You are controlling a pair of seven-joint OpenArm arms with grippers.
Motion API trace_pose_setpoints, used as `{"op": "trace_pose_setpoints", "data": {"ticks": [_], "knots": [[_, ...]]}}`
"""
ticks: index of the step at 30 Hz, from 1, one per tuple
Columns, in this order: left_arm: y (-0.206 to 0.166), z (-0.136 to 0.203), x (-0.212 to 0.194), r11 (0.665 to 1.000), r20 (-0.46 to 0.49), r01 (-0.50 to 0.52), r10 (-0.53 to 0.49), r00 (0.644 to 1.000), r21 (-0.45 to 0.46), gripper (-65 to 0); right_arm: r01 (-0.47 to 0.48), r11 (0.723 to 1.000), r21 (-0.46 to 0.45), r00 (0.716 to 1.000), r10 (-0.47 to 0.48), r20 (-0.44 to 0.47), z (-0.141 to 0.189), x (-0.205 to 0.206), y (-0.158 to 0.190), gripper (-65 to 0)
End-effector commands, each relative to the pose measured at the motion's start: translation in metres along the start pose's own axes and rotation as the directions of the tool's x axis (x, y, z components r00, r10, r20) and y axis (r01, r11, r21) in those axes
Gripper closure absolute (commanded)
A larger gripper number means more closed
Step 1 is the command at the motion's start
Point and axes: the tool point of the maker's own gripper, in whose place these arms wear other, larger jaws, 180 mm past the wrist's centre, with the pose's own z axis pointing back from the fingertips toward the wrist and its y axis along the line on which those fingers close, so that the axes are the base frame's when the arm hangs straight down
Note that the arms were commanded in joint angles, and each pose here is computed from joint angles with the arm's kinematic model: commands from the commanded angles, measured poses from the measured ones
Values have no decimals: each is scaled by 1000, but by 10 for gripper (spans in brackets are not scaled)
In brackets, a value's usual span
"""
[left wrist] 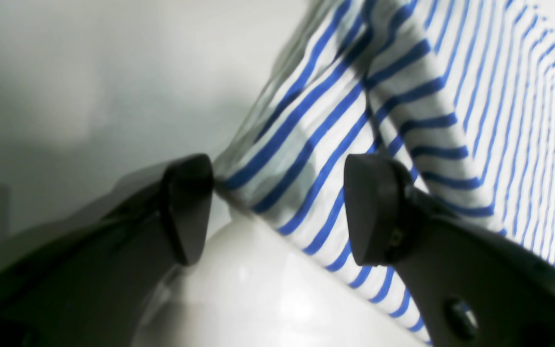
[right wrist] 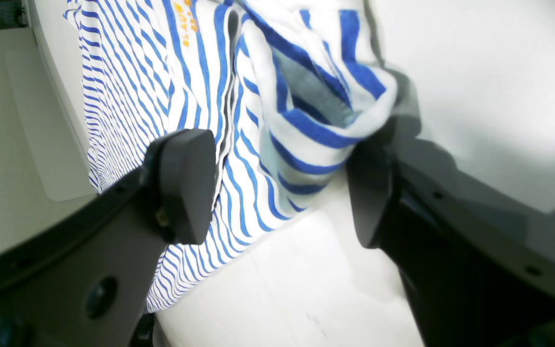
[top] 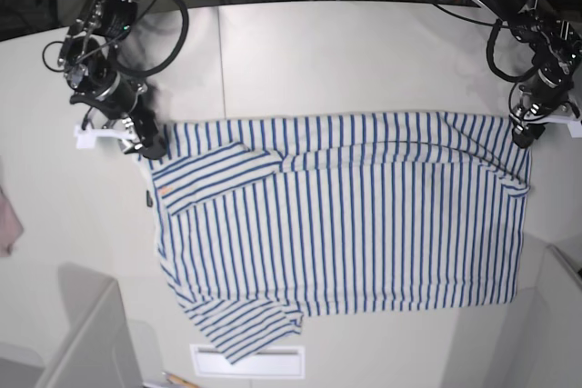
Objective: Fold the T-shirt properly
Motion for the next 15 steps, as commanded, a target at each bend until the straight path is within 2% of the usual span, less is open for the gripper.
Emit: {"op": "trace_pose_setpoints", "data": {"ticks": [1,3,7,9,13,15], "knots": [[1,0,8,1000,3,2,-2,1000,7,-411,-11,999,-46,1000,11,-4,2,0,-10,-404],[-2,-5,2,1000,-19,2,-2,1000,-1,-410,-13,999,-48,1000,13,-3,2,0,-10,-402],[-20,-17,-18,997,-94,63,-67,993,-41,-408,-12,999,-49,1000,12,-3,1,0,-11,-401],[-21,-18,-17,997,-92,63,-67,993,-42,-387,-12,999,-51,1000,12,-4,2,-1,-11,-372],[-14,-15,-12,999,-74,39,-41,996,-28,-204,-16,999,-48,1000,15,-4,2,-1,-11,-281],[-9,-12,-8,1000,-62,25,-26,998,-17,-156,-15,999,-47,1000,15,-4,1,0,-10,-273]]}}
